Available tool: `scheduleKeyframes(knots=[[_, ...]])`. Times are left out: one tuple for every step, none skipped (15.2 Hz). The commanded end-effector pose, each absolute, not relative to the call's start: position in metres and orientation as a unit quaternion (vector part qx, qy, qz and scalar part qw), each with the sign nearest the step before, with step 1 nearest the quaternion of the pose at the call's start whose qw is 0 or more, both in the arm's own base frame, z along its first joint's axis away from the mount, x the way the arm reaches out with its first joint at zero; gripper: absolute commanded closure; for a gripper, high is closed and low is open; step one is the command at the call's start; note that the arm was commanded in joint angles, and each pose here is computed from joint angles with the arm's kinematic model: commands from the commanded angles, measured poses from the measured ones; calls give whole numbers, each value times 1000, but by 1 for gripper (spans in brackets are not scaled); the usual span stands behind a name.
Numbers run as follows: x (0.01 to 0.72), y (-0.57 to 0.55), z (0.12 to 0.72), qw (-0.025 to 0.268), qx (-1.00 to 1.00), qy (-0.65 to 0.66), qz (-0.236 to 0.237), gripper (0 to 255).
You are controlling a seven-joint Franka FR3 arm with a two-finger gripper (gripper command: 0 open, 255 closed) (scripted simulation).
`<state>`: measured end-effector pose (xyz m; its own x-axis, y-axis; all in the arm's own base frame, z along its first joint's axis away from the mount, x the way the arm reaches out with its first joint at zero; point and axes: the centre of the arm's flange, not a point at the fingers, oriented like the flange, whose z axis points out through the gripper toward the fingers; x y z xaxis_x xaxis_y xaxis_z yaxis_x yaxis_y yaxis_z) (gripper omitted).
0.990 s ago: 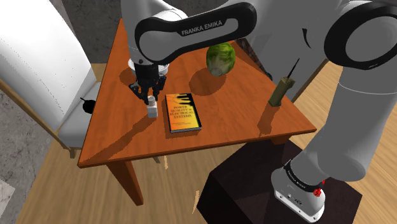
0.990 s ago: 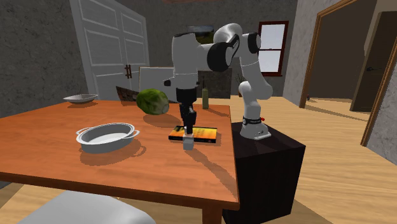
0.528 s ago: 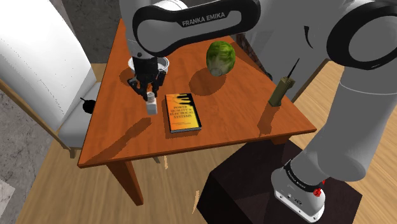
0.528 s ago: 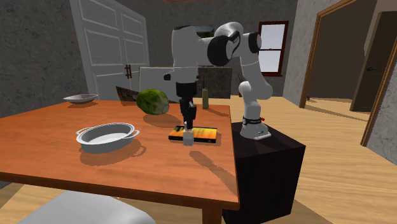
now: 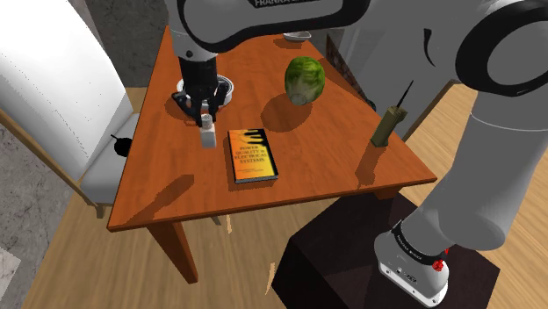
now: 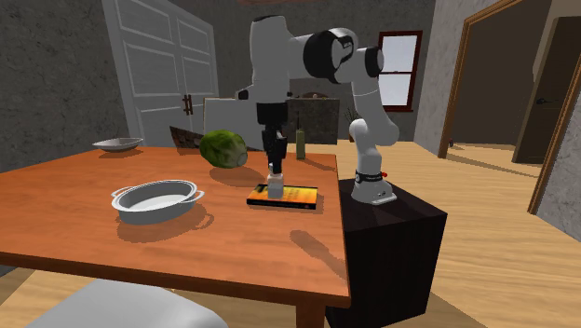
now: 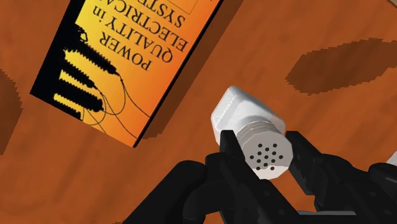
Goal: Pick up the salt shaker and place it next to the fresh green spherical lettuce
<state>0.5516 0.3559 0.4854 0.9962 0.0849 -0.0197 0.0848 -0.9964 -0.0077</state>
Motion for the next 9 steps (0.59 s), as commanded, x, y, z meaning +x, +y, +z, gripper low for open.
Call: scheduleKeyframes(knots=[[551,355,496,3,-999,-42,10,255],[551,355,501,3,-999,-42,10,255],[551,355,507,3,-999,-42,10,255],[551,355,512,3,-999,-42,10,255],[551,355,517,3,-999,-42,10,255],[551,355,522,3,-999,-42,10,255],[551,355,528,3,-999,-42,10,255],[551,355,533,3,-999,-42,10,255],[551,355,538,3,-999,-42,10,255]])
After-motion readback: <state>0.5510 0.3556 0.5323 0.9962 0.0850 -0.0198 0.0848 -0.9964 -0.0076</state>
